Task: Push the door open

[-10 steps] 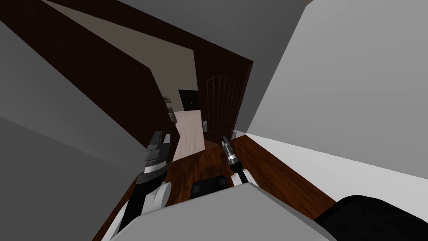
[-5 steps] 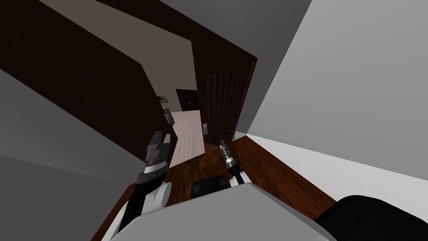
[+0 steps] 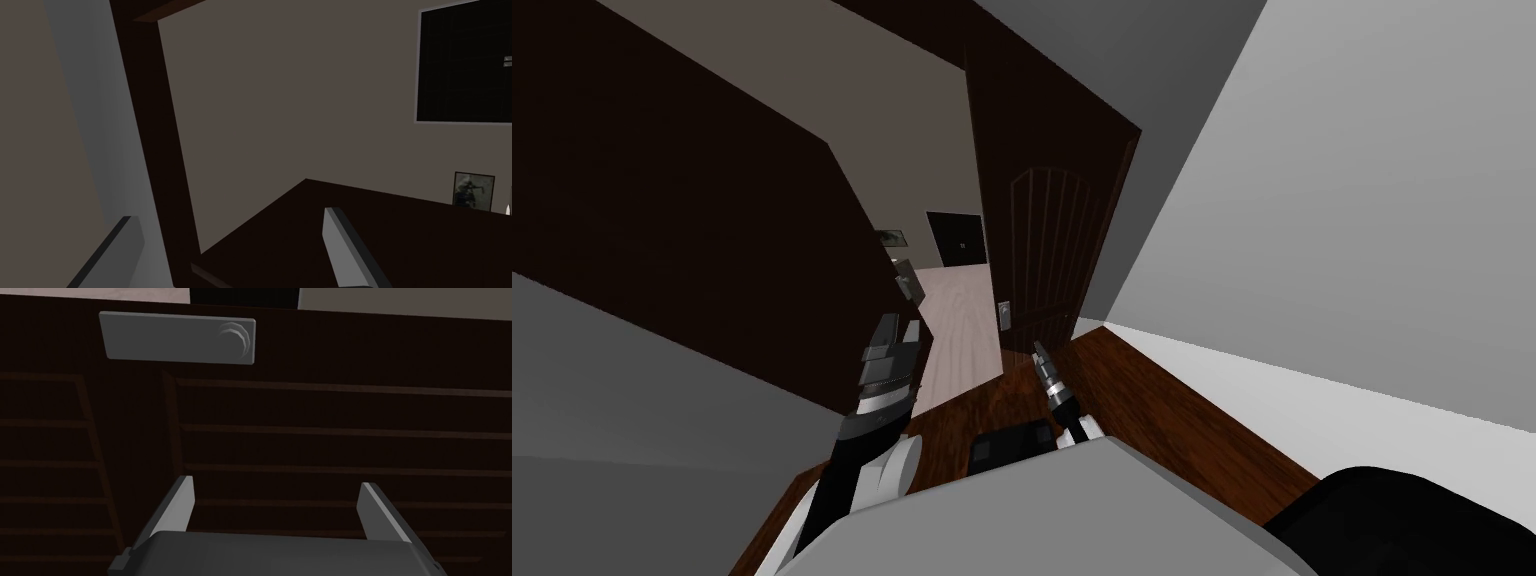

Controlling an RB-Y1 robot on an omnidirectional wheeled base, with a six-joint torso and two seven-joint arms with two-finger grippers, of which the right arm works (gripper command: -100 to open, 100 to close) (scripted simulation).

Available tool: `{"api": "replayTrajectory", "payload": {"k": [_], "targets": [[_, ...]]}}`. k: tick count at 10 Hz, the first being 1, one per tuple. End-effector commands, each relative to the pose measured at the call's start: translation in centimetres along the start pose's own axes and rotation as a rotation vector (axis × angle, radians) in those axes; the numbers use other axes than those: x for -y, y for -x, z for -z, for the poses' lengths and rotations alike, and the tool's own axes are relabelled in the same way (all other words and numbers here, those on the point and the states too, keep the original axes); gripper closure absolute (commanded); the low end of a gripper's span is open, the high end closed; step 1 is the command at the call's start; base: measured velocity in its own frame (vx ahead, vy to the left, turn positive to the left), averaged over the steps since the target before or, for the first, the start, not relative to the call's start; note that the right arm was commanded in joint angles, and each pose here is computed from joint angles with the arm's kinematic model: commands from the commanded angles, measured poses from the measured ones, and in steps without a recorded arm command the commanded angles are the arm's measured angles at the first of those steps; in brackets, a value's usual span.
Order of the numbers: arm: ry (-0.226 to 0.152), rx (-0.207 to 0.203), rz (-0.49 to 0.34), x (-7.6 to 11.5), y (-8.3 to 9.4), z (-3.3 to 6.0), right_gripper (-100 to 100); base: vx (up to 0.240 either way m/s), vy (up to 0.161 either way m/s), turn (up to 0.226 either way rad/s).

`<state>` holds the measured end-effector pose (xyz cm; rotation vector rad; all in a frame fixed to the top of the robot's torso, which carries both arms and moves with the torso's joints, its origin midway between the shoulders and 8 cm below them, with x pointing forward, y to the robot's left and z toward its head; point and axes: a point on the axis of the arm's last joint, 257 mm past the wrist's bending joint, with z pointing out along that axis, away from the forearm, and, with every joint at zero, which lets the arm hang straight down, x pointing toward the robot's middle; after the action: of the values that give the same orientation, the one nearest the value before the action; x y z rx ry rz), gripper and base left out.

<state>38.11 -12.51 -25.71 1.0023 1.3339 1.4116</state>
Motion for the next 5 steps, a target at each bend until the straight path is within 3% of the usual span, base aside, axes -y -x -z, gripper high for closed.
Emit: {"api": "replayTrajectory", "payload": {"k": [1,5], "targets": [[-0.018,-0.012,-0.006,0.8,-0.9,0.31,-100,0.202,0.072,-0.037],[-0.053,-0.036,-0.019,2.5,-2.7,0.63,-100,0.186,0.048,-0.037]]}}
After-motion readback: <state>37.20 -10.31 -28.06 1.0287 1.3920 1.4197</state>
